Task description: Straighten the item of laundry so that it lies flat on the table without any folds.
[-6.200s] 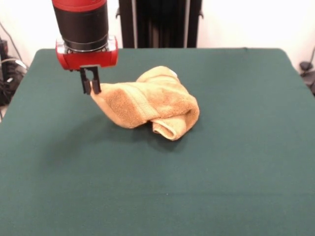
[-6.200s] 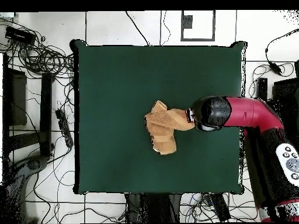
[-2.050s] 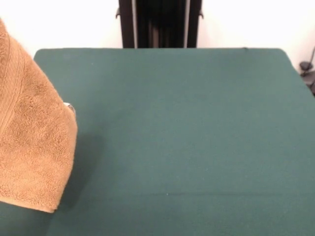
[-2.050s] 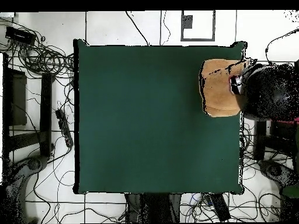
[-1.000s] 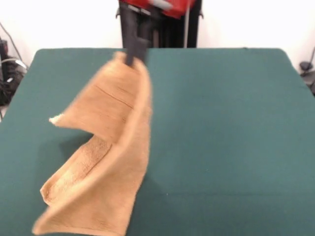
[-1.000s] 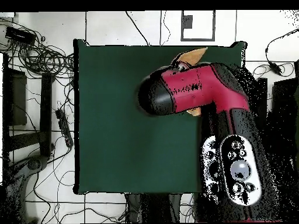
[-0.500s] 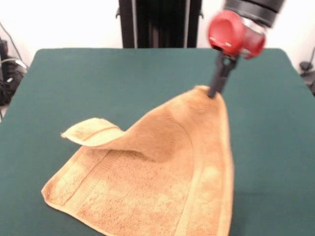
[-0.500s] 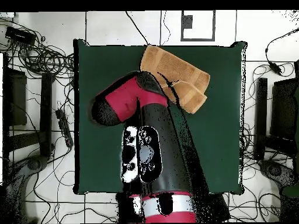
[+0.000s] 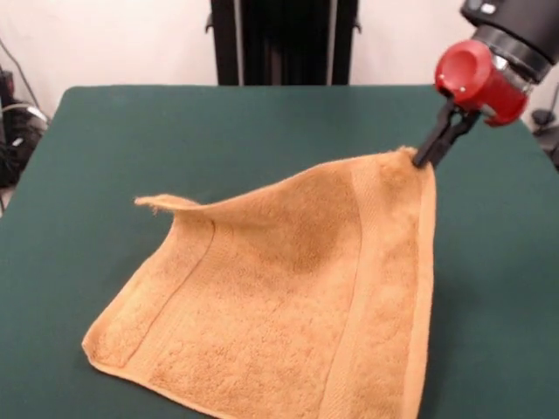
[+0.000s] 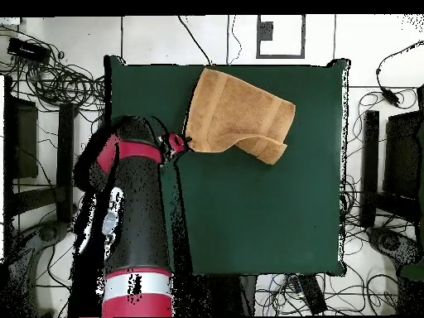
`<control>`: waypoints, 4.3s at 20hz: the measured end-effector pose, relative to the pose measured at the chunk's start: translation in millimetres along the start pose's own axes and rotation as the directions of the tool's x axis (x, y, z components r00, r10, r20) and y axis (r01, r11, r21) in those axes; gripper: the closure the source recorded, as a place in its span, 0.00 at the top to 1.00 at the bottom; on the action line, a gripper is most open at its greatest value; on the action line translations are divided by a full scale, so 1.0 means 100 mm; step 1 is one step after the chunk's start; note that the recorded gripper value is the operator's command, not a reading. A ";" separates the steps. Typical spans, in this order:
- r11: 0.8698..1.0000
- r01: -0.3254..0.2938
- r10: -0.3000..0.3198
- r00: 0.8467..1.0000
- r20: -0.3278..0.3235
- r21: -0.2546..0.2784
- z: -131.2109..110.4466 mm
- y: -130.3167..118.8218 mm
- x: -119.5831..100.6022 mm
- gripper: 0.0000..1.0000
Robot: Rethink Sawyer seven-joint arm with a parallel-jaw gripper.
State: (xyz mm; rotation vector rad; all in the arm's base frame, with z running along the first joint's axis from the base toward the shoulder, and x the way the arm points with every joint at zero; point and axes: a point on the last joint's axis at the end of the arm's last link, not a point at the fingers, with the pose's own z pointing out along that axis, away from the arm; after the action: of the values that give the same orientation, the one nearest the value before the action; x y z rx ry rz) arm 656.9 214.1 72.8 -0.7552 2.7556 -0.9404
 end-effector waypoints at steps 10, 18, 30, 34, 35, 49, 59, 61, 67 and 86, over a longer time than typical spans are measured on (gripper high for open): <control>0.904 -0.265 0.343 0.918 -0.199 0.335 0.14 0.04 0.08 0.00; 0.785 -0.426 0.522 0.846 -0.108 0.451 0.79 0.26 -0.01 0.00; 0.753 -0.450 0.550 0.831 -0.084 0.480 1.49 0.83 0.12 0.00; 0.751 -0.463 0.561 0.823 -0.086 0.470 1.57 0.81 0.10 0.00; 0.749 -0.473 0.570 0.817 -0.088 0.463 1.57 0.78 0.08 0.00; 0.697 -0.641 0.710 0.681 -0.181 0.322 1.42 0.55 -0.22 0.00; 0.666 -0.705 0.746 0.628 -0.224 0.243 1.21 0.64 -0.50 0.00; 0.661 -0.706 0.750 0.614 -0.243 0.254 1.16 0.66 -0.52 0.00; 0.648 -0.665 0.761 0.540 -0.359 0.372 0.96 0.70 -0.46 0.00; 0.646 -0.691 0.755 0.512 -0.411 0.326 0.74 0.80 -0.59 0.00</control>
State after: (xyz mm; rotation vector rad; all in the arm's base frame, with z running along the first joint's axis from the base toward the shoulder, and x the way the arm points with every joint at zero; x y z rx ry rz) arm 695.4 258.1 -36.2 0.8075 2.8890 -1.1742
